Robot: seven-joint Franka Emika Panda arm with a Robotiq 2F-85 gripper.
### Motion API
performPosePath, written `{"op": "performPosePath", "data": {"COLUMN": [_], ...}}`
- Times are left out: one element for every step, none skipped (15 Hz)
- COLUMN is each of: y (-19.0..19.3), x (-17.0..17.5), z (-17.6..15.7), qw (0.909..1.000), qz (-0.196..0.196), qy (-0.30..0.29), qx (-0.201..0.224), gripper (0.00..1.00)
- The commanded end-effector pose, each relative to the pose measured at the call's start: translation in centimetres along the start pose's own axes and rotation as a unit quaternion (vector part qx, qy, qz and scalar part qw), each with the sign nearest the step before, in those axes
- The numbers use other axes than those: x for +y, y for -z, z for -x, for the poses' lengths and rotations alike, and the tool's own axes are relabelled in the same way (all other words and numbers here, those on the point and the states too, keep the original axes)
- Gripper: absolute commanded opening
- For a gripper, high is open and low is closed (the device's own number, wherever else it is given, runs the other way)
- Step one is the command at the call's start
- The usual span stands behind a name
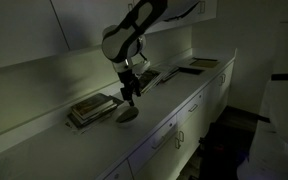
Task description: Move the white bowl to the left
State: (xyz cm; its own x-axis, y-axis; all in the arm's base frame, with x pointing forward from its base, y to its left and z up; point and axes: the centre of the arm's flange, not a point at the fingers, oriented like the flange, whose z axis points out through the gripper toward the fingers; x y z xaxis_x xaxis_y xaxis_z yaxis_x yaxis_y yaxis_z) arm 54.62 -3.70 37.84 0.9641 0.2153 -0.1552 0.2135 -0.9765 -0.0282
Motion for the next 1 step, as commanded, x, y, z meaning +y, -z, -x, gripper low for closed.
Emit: {"op": "performPosePath", "data": {"y": [2.77], "x": [-0.63], "z": [5.37], "qw": [0.9976], "qz": [0.011], "qy": [0.001], "qx": [0.068], "gripper": [1.0]}}
